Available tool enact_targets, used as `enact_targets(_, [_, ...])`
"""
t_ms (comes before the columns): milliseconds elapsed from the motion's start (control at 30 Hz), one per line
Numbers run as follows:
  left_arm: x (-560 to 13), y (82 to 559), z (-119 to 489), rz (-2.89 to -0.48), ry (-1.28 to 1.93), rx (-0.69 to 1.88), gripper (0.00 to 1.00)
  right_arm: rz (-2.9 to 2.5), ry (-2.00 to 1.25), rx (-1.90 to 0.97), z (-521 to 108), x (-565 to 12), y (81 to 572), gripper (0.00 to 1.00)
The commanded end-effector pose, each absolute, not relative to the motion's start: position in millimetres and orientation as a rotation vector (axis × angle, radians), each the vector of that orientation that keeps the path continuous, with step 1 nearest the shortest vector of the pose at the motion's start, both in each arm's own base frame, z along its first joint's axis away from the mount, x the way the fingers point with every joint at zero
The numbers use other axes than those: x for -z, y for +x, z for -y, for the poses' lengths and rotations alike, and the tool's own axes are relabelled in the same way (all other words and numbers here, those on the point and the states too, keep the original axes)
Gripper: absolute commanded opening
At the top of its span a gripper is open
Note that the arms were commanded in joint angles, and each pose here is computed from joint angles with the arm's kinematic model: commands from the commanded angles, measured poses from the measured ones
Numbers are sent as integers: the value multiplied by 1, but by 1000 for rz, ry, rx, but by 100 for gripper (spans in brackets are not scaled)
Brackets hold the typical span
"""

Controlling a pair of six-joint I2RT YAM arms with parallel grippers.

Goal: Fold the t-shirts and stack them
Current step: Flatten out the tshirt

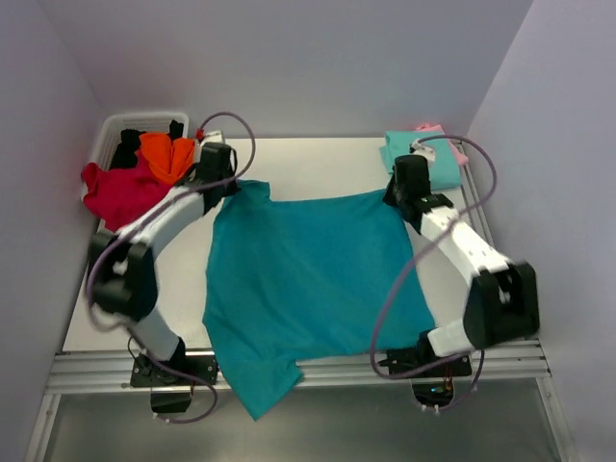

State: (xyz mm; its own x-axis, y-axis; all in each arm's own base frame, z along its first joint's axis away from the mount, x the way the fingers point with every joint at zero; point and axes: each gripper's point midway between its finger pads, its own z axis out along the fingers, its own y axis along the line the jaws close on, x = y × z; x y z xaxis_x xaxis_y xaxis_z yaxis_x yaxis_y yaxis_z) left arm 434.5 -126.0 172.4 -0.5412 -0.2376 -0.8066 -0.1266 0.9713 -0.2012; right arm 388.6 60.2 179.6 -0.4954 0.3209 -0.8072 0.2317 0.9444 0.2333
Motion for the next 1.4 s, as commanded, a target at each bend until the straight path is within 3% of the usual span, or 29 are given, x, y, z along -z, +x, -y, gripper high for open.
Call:
enact_targets(0, [-177,524,123,-2041,-250,111,0,-1945,514,-83,-44,-189,458,0])
enact_targets(33, [-116,545,122,-2152,-257,45,0,-2042,523,-37,-45,-143,475,0])
enact_targets(67, [-140,576,118,-2122,-294,28,2,-1998,554,-16,-41,-162,504,8])
enact_targets(100, [-130,591,114,-2144,-350,9,16,-2081,624,56,-32,-145,507,18])
enact_targets(133, [-80,606,106,-2221,-385,-52,30,-2189,660,156,-26,-98,517,63])
enact_targets(167, [-114,627,104,-2161,-419,-41,70,-2110,695,173,-22,-134,550,98])
enact_targets(200, [-114,638,108,-2145,-429,-9,99,-2199,686,239,-18,-106,552,100])
enact_targets(300, [-146,658,117,-2032,-427,112,100,-2095,665,143,-25,-149,578,100])
enact_targets(433, [-215,644,107,-1915,-465,124,99,-2016,634,41,-35,-201,575,100])
enact_targets(600, [-238,600,93,-1945,-499,92,99,-1955,577,-11,-47,-265,529,100])
enact_targets(633, [-255,584,89,-1935,-513,97,99,-1997,565,-13,-51,-249,513,100])
enact_targets(700, [-227,555,88,-2019,-521,96,98,-1957,526,-132,-65,-275,482,100])
enact_targets(733, [-242,538,87,-2001,-528,121,98,-2030,510,-172,-72,-247,462,100])
enact_targets(800, [-200,502,88,-2116,-544,120,99,-2010,537,-281,-81,-253,427,100])
enact_targets(833, [-182,475,85,-2168,-548,114,99,-2090,542,-319,-87,-220,404,100])
enact_targets(967, [-128,428,94,-2283,-511,197,99,-2209,557,-468,-111,-183,343,100])
enact_targets(1200, [-54,434,117,-2480,-437,250,97,-2288,470,-499,-131,-175,280,100])
enact_targets(1367, [-46,462,124,-2513,-444,233,97,-2246,471,-439,-114,-192,269,100])
